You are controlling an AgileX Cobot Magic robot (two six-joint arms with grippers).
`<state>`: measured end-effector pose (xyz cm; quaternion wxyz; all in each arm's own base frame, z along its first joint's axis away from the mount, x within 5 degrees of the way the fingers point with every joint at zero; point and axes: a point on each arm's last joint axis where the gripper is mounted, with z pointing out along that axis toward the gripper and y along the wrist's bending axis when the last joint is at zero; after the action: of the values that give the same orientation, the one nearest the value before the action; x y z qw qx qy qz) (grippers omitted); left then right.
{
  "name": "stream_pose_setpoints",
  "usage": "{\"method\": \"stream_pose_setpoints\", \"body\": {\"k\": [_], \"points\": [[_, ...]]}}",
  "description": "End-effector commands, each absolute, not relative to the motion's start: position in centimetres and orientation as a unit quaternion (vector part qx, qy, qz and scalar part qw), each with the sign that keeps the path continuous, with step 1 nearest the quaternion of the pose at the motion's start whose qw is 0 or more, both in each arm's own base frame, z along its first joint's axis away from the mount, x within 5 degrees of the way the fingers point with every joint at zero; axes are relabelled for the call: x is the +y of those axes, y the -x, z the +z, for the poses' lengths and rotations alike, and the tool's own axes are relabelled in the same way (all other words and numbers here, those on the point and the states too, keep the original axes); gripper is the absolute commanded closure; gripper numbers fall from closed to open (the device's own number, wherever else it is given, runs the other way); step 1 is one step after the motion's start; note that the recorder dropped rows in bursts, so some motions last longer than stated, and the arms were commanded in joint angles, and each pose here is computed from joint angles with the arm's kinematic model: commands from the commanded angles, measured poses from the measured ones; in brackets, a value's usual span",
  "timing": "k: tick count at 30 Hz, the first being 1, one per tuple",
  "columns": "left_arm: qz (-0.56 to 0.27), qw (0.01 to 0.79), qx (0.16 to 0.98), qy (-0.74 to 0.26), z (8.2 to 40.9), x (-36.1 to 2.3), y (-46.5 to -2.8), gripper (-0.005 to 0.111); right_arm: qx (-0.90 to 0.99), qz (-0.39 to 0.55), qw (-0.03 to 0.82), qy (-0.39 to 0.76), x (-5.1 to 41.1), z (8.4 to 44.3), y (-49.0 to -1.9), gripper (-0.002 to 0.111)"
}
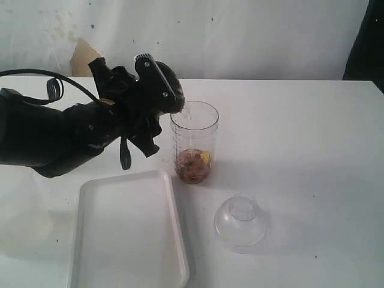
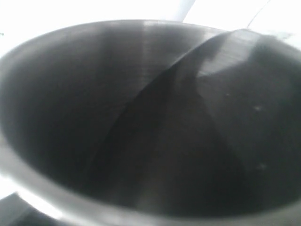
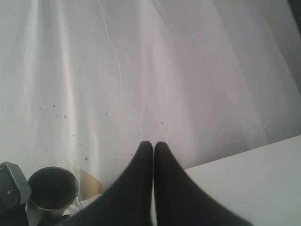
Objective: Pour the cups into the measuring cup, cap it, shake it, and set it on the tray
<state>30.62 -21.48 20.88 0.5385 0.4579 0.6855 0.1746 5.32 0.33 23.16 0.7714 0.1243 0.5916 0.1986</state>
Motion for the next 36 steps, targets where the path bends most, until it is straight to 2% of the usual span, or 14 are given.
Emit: {"method": "stream_pose_setpoints", "body": {"k": [1,23,36], "points": [[0.213,0.568,0.663,-0.439,22.73,-21.16,-30.85,0.106,0.590,0.200,0.772,-0.124,0.33,23.26,-5.25,0.108],[0.225,0.563,0.660,-0.443,22.73,-21.02,-30.88,0.106,0.597,0.198,0.767,-0.127,0.31,23.09,-5.30,0.108],[0.144,0.562,0.721,-0.379,22.18,-21.19,-30.68,0.107,0.601,0.197,0.764,-0.129,0.30,23.00,-5.32,0.108]]}}
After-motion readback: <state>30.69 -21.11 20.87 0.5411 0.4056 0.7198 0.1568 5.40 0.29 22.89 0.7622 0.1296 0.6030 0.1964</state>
